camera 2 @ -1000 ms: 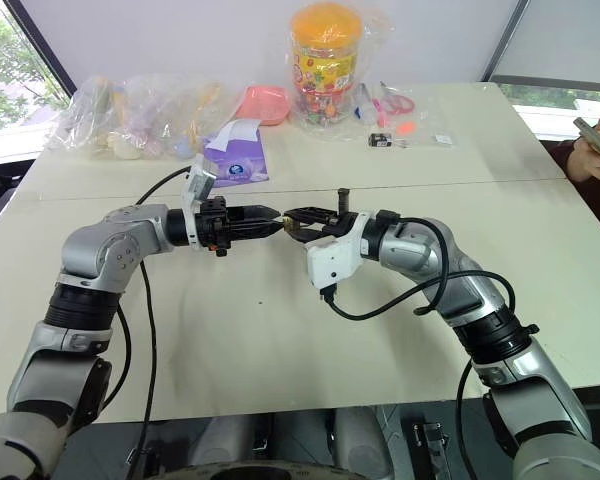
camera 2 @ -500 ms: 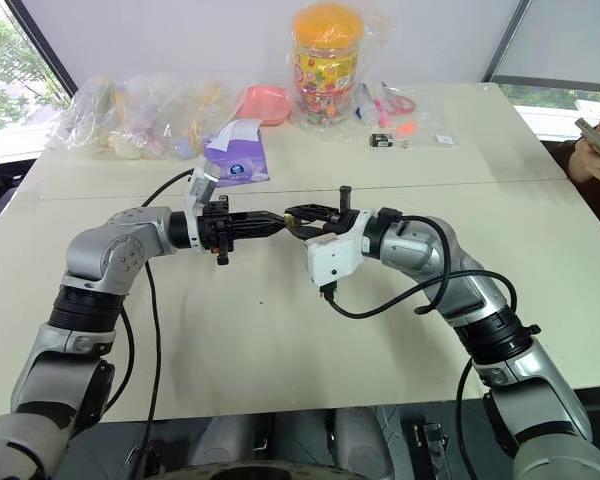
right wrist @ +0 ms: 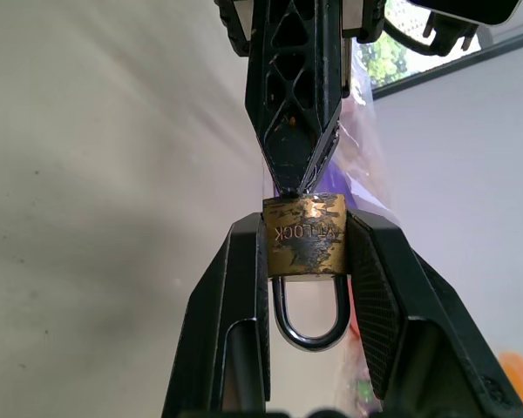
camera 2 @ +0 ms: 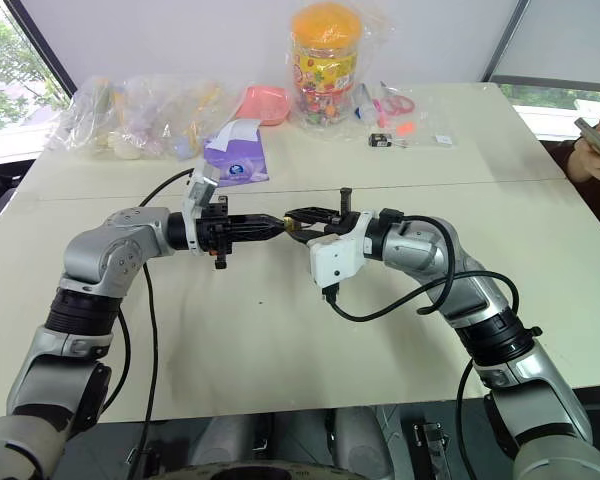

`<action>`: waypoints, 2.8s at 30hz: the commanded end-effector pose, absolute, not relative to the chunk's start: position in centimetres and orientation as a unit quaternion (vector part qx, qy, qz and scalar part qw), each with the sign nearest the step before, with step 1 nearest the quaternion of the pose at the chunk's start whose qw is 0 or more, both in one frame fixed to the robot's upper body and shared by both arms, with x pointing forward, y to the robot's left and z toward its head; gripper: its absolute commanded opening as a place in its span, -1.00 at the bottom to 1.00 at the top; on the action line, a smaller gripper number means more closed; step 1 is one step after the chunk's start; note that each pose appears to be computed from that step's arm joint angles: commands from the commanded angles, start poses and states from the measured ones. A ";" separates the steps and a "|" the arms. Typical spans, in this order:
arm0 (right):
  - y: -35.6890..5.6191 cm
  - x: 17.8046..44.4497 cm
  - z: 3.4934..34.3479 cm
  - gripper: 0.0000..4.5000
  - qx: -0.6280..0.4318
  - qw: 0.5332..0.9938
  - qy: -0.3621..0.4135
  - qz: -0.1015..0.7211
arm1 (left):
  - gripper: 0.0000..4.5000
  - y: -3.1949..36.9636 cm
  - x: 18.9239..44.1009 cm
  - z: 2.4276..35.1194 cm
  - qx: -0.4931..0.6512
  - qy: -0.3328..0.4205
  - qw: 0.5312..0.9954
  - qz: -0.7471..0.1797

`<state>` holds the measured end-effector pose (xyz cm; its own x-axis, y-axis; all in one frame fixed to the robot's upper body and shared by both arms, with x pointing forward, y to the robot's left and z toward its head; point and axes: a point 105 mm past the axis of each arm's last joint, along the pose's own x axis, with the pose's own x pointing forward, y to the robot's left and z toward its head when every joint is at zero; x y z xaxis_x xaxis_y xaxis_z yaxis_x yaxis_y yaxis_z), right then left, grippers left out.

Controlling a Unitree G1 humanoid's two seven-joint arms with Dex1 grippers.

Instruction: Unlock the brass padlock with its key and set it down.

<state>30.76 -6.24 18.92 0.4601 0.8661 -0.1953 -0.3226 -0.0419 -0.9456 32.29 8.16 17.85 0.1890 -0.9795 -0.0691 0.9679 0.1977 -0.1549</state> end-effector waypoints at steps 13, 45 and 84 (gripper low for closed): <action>-5.9 29.8 19.4 -0.68 -0.553 0.636 -0.260 0.471 | 0.16 8.9 32.8 19.1 -0.054 0.055 0.784 -0.615; -6.5 30.2 20.0 -0.68 -0.555 0.645 -0.260 0.456 | -0.98 8.6 32.1 18.5 -0.043 0.064 0.772 -0.631; -6.5 30.2 20.2 -0.68 -0.555 0.646 -0.258 0.456 | -0.98 8.5 32.3 18.1 -0.025 0.047 0.775 -0.629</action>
<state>30.70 -6.74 18.45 0.4601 0.8589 -0.2250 -0.3558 -0.0539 -0.9330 32.12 7.94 16.49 0.1900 -0.9785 -0.0802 0.9707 0.1994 -0.1340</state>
